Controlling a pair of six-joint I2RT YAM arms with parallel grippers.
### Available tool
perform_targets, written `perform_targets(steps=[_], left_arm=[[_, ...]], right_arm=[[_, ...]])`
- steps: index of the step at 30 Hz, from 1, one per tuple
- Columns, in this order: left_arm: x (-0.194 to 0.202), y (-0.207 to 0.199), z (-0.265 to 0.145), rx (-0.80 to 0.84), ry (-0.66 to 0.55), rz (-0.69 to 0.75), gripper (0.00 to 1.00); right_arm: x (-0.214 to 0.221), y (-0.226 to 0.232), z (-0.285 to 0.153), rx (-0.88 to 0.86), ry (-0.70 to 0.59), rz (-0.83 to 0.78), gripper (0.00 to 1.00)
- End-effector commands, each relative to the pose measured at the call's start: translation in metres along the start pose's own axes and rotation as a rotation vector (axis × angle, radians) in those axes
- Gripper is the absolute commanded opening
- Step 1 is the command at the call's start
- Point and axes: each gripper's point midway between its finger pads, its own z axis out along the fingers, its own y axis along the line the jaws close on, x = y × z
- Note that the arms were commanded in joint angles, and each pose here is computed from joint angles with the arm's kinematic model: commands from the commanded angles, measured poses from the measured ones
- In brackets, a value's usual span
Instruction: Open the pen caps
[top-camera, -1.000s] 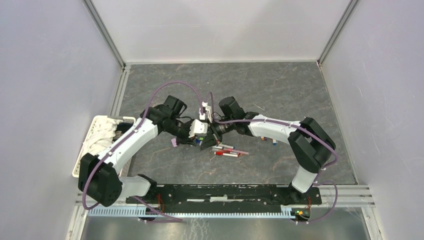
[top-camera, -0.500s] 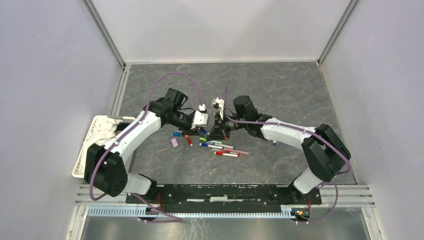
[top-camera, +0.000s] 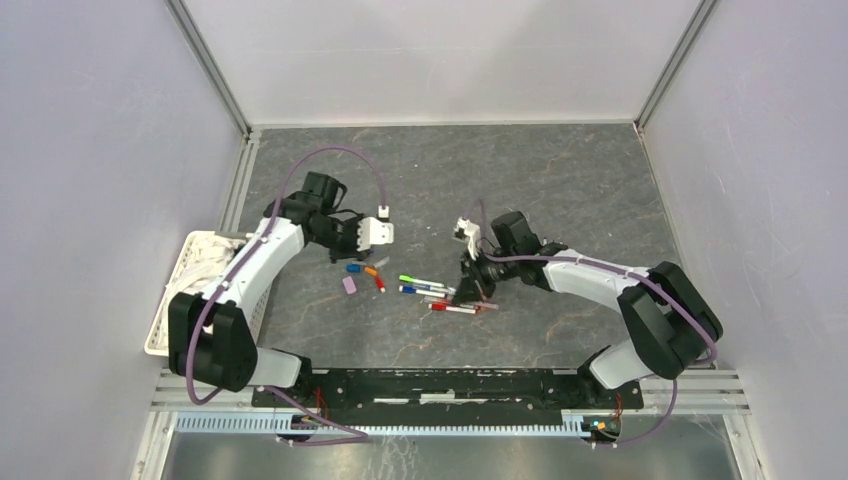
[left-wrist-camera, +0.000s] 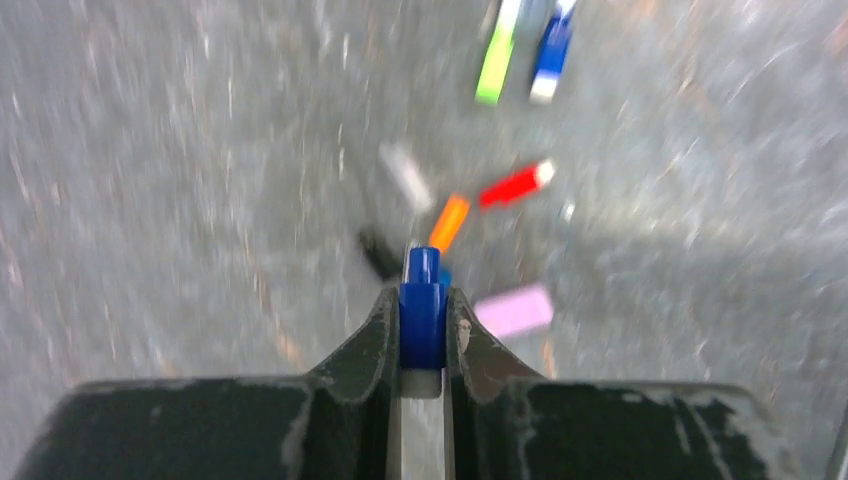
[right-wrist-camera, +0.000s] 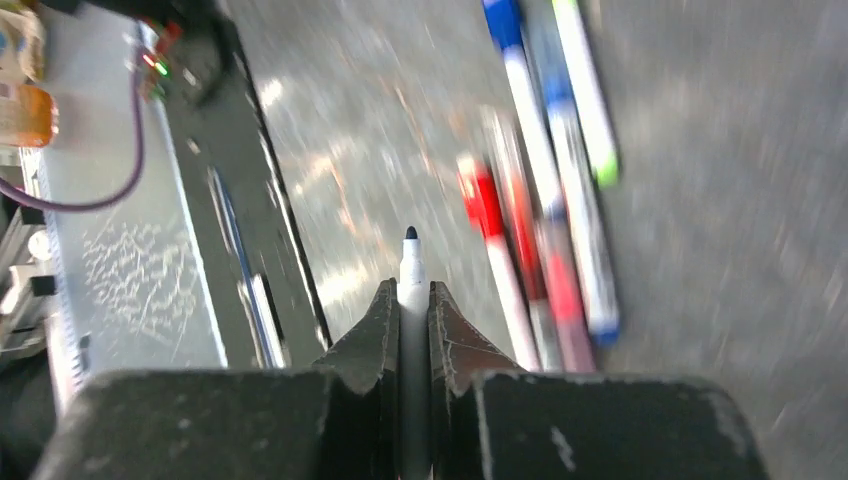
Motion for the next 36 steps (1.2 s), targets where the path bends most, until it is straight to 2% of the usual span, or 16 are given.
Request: perform_targets(steps=[1, 4, 7, 10, 15, 18, 23, 27, 31, 33, 34, 35, 36], left_arm=[[0.056, 0.004, -0.037, -0.04, 0.29, 0.043, 0.02], [0.058, 0.004, -0.044, -0.039, 0.3, 0.052, 0.02], [0.04, 0.002, -0.038, -0.027, 0.202, 0.024, 0.02], [0.026, 0.01, -0.024, -0.054, 0.1, -0.047, 0.02], [0.029, 0.028, 0.006, -0.139, 0.027, -0.198, 0.04], [0.039, 0.031, 0.024, -0.148, 0.039, -0.262, 0.08], [0.055, 0.031, 0.053, -0.153, 0.083, -0.316, 0.13], [0.064, 0.025, 0.071, -0.12, 0.113, -0.351, 0.21], [0.062, 0.02, 0.073, -0.112, 0.112, -0.353, 0.31], [0.053, 0.019, 0.067, -0.109, 0.092, -0.352, 0.4], [0.049, 0.017, 0.064, -0.102, 0.084, -0.358, 0.49], [0.044, 0.016, 0.059, -0.096, 0.075, -0.363, 0.52], [0.037, 0.015, 0.054, -0.089, 0.062, -0.365, 0.63]], right_arm=[[0.056, 0.003, -0.019, 0.057, 0.167, 0.157, 0.0], [0.055, 0.005, -0.023, 0.067, 0.167, 0.15, 0.0], [0.035, 0.005, -0.024, 0.083, 0.11, 0.117, 0.0], [0.008, -0.011, -0.031, 0.179, 0.041, 0.102, 0.0], [-0.034, -0.074, -0.082, 0.536, -0.165, 0.166, 0.0], [-0.039, -0.106, -0.116, 0.776, -0.205, 0.188, 0.0], [-0.027, -0.142, -0.151, 1.005, -0.243, 0.231, 0.0], [-0.015, -0.163, -0.165, 1.114, -0.247, 0.261, 0.0], [-0.009, -0.18, -0.171, 1.165, -0.229, 0.276, 0.0], [-0.006, -0.188, -0.175, 1.197, -0.213, 0.282, 0.0], [-0.005, -0.191, -0.176, 1.203, -0.208, 0.286, 0.0], [-0.003, -0.194, -0.177, 1.207, -0.206, 0.29, 0.0], [-0.001, -0.196, -0.177, 1.211, -0.2, 0.296, 0.0]])
